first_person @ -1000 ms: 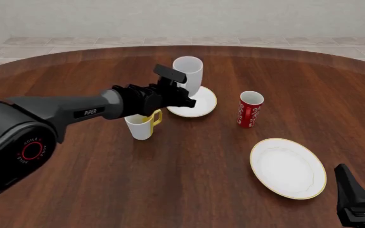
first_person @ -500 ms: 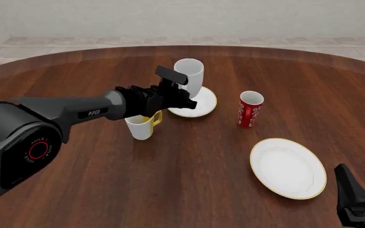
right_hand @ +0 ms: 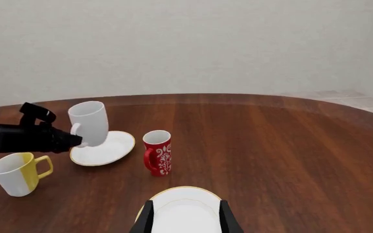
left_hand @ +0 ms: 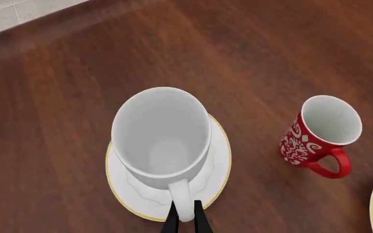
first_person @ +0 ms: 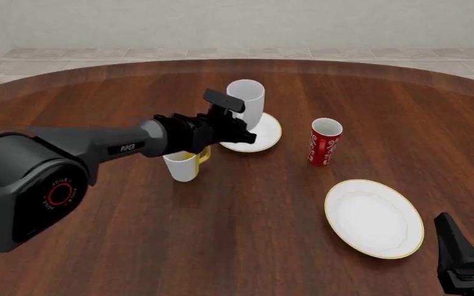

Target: Put the white mug on the left plate.

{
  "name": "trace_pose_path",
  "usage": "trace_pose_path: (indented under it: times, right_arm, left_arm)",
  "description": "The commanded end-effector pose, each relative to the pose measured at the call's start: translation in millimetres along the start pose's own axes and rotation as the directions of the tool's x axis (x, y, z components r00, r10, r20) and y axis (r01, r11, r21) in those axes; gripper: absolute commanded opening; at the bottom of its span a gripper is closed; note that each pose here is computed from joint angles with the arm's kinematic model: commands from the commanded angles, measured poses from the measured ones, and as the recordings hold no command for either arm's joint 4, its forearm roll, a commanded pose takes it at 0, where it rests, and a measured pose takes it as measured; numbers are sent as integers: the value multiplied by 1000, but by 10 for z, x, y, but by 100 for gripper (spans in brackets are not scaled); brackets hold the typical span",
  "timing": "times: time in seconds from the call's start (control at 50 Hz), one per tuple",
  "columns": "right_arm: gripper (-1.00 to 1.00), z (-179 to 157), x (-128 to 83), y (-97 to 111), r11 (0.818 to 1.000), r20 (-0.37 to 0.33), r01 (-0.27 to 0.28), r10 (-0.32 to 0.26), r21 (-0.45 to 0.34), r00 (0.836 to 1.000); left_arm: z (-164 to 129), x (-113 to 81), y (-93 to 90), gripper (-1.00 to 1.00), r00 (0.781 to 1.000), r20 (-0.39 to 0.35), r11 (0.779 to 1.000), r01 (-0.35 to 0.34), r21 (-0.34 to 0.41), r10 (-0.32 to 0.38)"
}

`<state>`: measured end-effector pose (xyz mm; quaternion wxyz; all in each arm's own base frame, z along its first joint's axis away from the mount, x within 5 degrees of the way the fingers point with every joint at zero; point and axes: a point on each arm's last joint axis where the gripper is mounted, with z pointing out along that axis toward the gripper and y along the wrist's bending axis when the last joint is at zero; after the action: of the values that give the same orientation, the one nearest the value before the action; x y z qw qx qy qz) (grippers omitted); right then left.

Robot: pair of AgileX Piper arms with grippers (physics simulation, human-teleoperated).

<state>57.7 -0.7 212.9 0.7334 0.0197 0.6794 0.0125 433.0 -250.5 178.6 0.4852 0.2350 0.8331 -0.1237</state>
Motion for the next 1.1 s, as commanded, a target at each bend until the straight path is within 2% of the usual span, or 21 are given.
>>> trace_pose_path:
  times: [0.02,0.54,1.1]
  right_arm:
    - [100,2,0,-1,1000,0,-2,2,1,1000]
    - [100,3,-3,-1,1000,2,0,0,1,1000]
    - [100,-1,-1,0,1000,2,2,-2,0,1000]
  left_arm:
    - [34,15,-13,-100,1000,0,1000,-9,2,9]
    - [89,129,-42,-100,1000,-21,1000,-2,7,2]
    - [115,137,-32,-100,1000,-23,1000,0,5,0]
